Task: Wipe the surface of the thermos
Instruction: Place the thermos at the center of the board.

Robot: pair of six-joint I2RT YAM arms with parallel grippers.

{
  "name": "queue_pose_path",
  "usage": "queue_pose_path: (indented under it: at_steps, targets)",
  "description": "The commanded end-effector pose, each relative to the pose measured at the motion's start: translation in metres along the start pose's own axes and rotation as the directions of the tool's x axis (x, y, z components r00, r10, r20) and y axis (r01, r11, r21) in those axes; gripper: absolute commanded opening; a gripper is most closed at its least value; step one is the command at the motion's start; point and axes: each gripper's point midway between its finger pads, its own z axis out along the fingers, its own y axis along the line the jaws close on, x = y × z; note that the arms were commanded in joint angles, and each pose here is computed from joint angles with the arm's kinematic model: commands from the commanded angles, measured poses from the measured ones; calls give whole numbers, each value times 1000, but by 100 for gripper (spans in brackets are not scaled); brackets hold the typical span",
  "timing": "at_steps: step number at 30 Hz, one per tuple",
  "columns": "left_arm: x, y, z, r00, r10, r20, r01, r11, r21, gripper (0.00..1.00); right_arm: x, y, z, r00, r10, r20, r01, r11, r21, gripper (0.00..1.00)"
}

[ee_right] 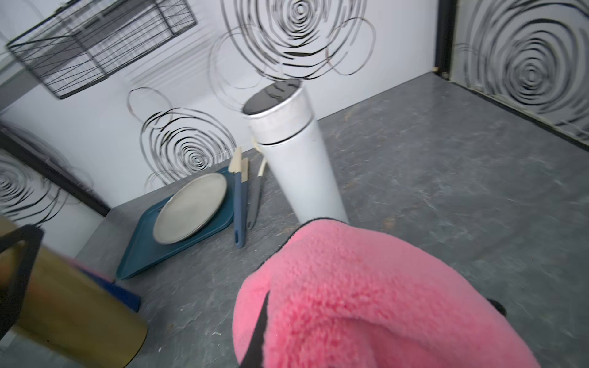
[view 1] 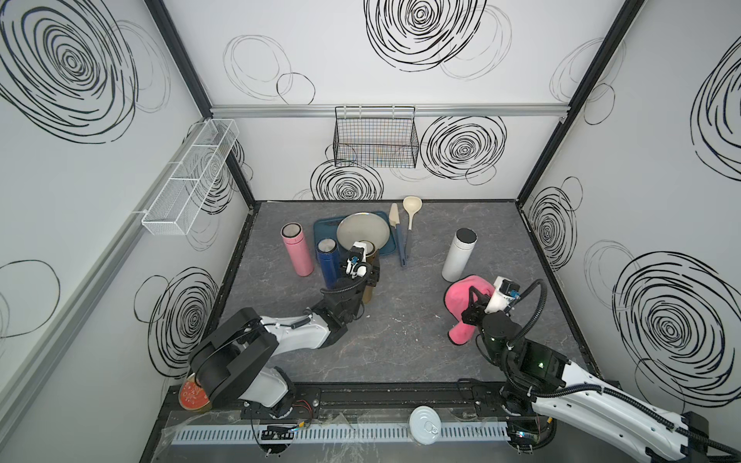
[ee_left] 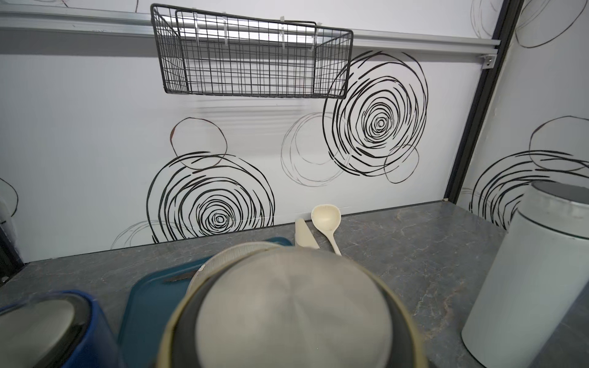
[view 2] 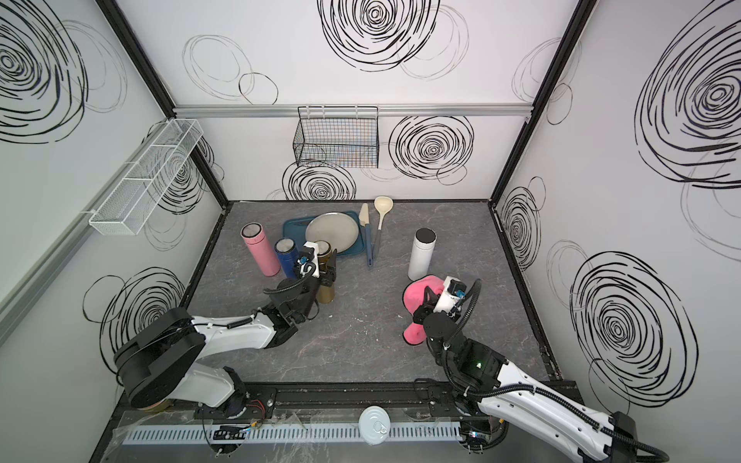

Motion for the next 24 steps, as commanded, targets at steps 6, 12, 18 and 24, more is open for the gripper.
queue_pose_path:
  at_steps: [6, 12, 18, 24]
  targets:
    - [-48, -4, 14, 964, -77, 254, 72, 997, 29, 0, -26, -78, -14, 982, 19, 188, -74, 954, 292, 0]
    - [-29, 3, 21, 951, -51, 306, 51, 999, 10, 0, -26, -88, -5, 971, 40, 235, -114, 943, 312, 0]
    - [-25, 10, 24, 952, -53, 301, 63, 998, -23, 0, -20, -126, 17, 970, 46, 238, -151, 883, 444, 0]
    - [-17, 9, 27, 956, -58, 286, 65, 998, -13, 3, -8, -146, 45, 978, 161, 130, -201, 888, 413, 0]
